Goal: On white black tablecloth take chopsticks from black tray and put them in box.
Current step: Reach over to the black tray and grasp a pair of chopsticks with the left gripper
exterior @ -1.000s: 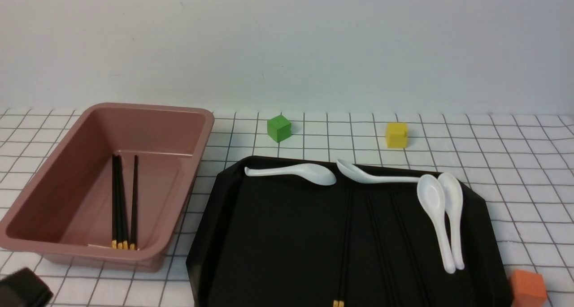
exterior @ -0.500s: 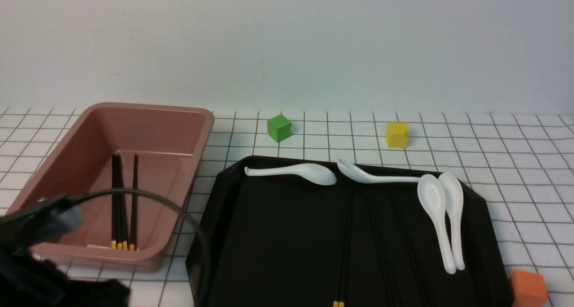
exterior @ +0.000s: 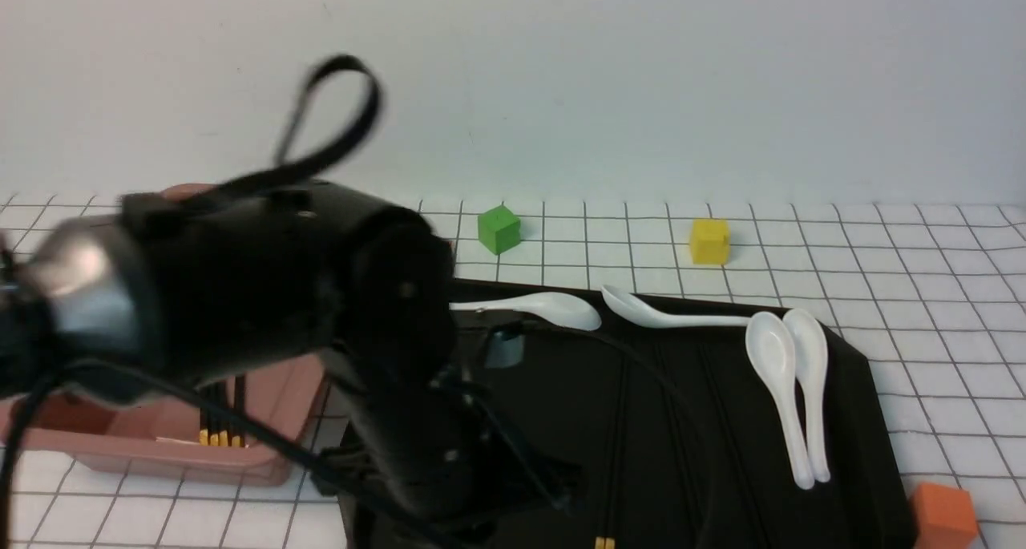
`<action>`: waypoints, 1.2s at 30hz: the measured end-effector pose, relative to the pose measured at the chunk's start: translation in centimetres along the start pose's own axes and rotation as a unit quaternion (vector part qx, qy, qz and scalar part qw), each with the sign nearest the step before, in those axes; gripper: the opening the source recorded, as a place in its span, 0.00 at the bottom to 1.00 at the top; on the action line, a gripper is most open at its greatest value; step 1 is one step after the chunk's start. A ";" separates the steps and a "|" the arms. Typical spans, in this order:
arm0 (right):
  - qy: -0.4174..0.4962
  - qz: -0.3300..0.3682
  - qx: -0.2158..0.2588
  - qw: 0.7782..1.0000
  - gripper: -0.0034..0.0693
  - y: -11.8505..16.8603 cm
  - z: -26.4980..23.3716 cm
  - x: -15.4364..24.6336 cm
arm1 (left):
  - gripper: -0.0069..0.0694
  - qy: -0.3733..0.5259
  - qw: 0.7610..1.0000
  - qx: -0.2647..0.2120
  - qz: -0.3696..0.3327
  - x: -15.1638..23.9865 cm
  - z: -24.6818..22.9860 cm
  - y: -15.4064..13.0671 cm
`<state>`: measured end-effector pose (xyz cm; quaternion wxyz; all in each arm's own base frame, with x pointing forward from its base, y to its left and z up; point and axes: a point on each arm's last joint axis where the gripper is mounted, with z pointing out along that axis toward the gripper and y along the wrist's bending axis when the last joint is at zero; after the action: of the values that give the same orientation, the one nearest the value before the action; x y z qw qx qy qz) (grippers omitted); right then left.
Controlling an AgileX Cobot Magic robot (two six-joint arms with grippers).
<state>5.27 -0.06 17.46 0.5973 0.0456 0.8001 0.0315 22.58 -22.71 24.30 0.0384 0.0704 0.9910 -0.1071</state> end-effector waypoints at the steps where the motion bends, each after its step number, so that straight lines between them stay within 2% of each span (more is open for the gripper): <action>1: 0.000 0.000 0.000 1.000 0.38 0.0 0.0 0.0 | 0.19 -0.020 0.999 -0.028 0.010 -0.9 0.6 -1.1; 3: 0.000 0.000 0.000 1.000 0.38 0.0 0.0 0.0 | 0.27 -0.032 0.998 -0.049 0.014 -1.7 1.6 -2.0; 6: 0.000 0.000 0.000 1.000 0.38 0.0 0.0 0.0 | 0.36 -0.042 0.997 -0.056 0.009 -2.8 2.5 -2.8; 8: 0.000 0.000 0.000 1.000 0.38 0.0 0.0 0.0 | 0.43 -0.046 0.998 -0.052 0.006 -3.5 3.3 -3.4; 12: 0.000 0.000 0.000 1.000 0.38 0.0 0.0 0.0 | 0.49 -0.051 0.998 -0.035 -0.005 -4.6 5.1 -4.3; 21: 0.000 0.000 0.000 1.000 0.38 0.0 0.0 0.0 | 0.50 -0.045 0.998 0.011 -0.033 -6.0 7.7 -6.2; 26: 0.000 0.000 0.000 1.000 0.38 0.0 0.0 0.0 | 0.50 -0.049 0.999 0.012 -0.007 -6.4 8.3 -7.1; 31: 0.000 0.000 0.000 1.000 0.38 0.0 0.0 0.0 | 0.50 -0.043 0.998 -0.013 0.034 -6.0 9.6 -7.5; 36: 0.000 0.000 0.000 1.000 0.38 0.0 0.0 0.0 | 0.50 -0.030 0.998 -0.037 0.043 -5.9 11.1 -7.1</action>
<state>5.27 -0.06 17.46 0.5973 0.0456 0.8001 0.0315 28.05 -32.81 15.48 0.0753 0.1084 0.9887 -0.0707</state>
